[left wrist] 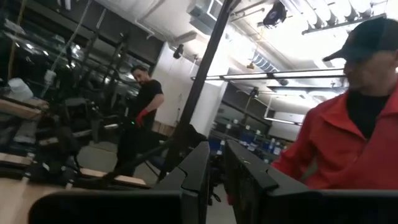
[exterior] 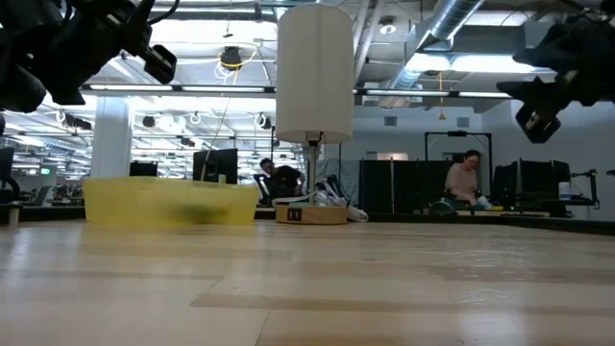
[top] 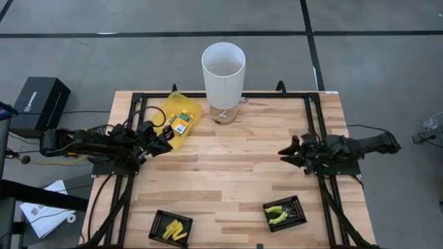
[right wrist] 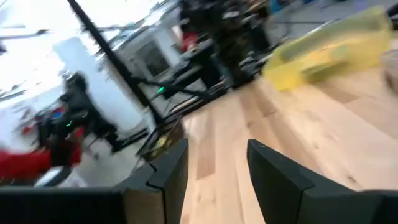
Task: Pick & Place School Supplies
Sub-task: Return to Home Position
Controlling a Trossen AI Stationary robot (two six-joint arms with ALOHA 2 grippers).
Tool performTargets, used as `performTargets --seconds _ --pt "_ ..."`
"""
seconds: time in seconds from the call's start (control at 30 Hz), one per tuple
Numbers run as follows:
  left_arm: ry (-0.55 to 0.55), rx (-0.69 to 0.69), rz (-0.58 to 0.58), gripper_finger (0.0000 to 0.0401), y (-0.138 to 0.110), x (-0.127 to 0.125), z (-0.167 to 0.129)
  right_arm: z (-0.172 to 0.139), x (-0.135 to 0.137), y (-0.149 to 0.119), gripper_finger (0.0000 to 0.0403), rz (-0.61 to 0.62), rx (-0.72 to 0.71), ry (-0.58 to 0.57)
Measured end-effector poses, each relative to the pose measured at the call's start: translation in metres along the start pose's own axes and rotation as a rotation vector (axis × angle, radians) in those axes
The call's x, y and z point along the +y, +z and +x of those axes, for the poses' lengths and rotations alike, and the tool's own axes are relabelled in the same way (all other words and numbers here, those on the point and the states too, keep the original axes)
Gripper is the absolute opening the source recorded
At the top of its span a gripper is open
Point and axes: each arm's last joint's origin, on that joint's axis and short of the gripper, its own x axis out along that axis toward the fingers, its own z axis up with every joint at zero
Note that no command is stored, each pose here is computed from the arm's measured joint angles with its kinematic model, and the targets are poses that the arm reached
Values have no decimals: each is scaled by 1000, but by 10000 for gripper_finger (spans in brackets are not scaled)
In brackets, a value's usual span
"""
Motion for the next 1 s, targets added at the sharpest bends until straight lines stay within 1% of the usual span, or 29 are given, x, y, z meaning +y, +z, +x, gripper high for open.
performTargets --seconds 0.07,0.23,0.4,0.47,0.53,0.6,0.73,0.8,0.9,0.97,1.0 --pt "-9 9 -23 44 0 0 0 2 -4 -1 154 -16 34 33" --pt "-23 22 -47 44 -1 -1 0 6 -16 2 154 -65 74 5" --pt "-27 26 -60 44 -1 -1 0 13 -30 -3 154 -60 235 29" --pt "-30 28 -54 44 -1 -1 0 15 -37 -5 154 -94 285 20" --pt "-47 52 -20 44 -2 -1 -1 17 -43 -7 154 -120 317 -11" --pt "-22 97 -14 44 -6 3 -2 17 -49 -7 154 -108 330 -56" --pt "87 226 -13 44 -21 17 -5 16 -57 -7 154 -94 331 -120" --pt "110 297 55 44 -30 22 -7 15 -59 -5 154 -102 318 -143" --pt "90 391 175 44 -39 26 -11 13 -63 -2 154 -98 297 -179" --pt "108 392 241 44 -39 28 -11 12 -65 -1 154 -97 281 -198" --pt "149 386 259 44 -39 31 -12 11 -66 0 154 -96 274 -206"
